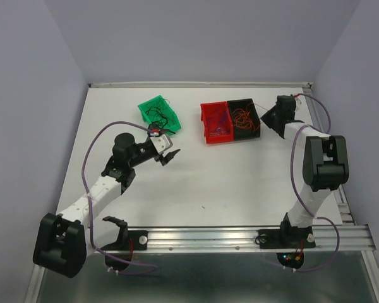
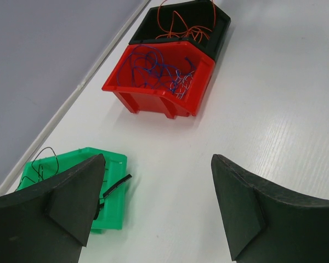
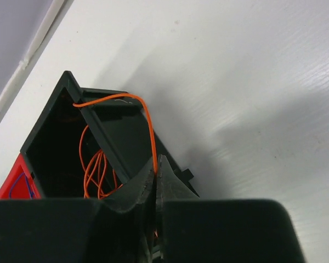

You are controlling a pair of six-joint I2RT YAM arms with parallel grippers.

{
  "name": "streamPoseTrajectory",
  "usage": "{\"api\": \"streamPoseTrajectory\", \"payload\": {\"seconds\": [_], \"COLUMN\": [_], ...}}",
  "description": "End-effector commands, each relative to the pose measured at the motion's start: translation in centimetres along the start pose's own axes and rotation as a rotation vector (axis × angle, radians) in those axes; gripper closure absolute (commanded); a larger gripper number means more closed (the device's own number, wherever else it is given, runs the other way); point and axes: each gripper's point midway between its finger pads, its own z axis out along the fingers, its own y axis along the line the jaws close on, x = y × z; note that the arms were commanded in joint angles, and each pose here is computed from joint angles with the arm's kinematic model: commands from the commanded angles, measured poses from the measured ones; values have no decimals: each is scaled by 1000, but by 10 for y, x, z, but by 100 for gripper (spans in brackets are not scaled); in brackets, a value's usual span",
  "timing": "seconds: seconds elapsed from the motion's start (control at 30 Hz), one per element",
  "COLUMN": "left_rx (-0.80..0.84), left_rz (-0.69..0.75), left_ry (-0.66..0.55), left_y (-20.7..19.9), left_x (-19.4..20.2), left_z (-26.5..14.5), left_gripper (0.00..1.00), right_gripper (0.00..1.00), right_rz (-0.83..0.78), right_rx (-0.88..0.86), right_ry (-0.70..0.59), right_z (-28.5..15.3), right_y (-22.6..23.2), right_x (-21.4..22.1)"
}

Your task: Untangle the cables

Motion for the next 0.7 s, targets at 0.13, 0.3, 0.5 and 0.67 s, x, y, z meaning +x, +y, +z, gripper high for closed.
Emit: {"api": "streamPoseTrajectory", "payload": {"seconds": [0.13, 0.3, 0.5, 0.67], "left_rx": [5, 5, 8, 11], "left_rz": [32, 34, 33, 32], "left_ry": [-40, -42, -40, -37], "left_y": [-1, -1, -2, -2], "left_x": [-12, -12, -11, -10], "left_z": [-1, -2, -1, 0], "left_gripper": [11, 11, 11, 11], "right_gripper": [97, 98, 99, 99], "right_rz": [-133, -258, -353, -388], "right_rx": [-38, 6, 7, 16], "right_ry": [-192, -265, -248, -140], "right_z": [-29, -38, -31, 2], "right_y": [46, 64, 81, 77], "right_x": [-22, -18, 4, 35]}}
